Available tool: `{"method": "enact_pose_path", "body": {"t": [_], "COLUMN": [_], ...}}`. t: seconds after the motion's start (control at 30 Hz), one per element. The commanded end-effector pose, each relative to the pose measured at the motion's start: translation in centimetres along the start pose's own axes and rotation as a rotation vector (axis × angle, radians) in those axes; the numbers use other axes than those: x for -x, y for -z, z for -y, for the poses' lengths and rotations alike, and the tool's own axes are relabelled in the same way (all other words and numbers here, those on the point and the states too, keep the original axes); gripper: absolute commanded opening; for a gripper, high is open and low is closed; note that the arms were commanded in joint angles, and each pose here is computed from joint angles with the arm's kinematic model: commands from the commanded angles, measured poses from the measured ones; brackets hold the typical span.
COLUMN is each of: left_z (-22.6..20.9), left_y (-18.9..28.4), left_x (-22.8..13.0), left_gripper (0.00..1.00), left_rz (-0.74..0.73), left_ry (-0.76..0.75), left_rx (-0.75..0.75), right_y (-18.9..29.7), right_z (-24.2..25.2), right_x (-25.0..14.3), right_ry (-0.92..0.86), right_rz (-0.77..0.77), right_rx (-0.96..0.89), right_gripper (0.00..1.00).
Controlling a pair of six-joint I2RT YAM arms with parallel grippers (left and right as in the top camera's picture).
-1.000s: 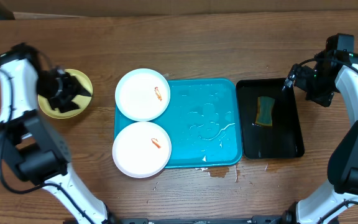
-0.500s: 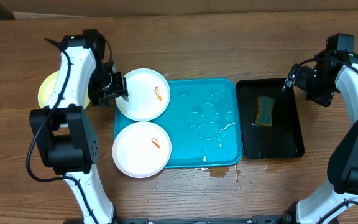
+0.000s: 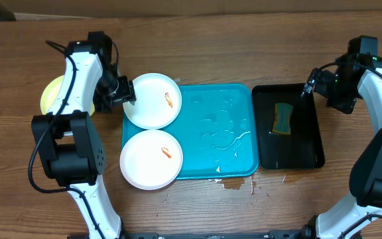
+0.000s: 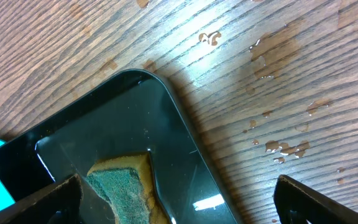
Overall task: Clean dirty plates on tray and stack at the side
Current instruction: 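Move left gripper to the rim of the upper white plate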
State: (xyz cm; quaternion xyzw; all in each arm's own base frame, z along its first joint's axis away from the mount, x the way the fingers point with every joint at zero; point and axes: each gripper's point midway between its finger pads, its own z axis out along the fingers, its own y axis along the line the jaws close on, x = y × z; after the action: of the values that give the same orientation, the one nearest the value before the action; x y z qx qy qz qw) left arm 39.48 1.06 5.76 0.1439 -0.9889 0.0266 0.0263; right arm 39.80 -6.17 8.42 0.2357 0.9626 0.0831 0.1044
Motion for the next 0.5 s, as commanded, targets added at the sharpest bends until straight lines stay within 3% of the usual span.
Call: {"method": "enact_pose_path", "body": {"t": [0.0, 0.47], "left_z": [-0.4, 1.6], "left_y": [-1.3, -1.7], "left_x": [-0.8, 0.2], "left_gripper": [0.71, 0.60], "left_rz": [-0.022, 0.028], "left_ry": [0.022, -0.012], "left_rx": [0.019, -0.027], "right_y": [0.6, 0.6], "right_z": [-0.2, -0.2], "right_x": [0.6, 0.6], "right_ry": [0.000, 0.000], "right_rz": [0.025, 0.025], "right_rx": [0.007, 0.007], "right_gripper": [1.00, 1.00]}}
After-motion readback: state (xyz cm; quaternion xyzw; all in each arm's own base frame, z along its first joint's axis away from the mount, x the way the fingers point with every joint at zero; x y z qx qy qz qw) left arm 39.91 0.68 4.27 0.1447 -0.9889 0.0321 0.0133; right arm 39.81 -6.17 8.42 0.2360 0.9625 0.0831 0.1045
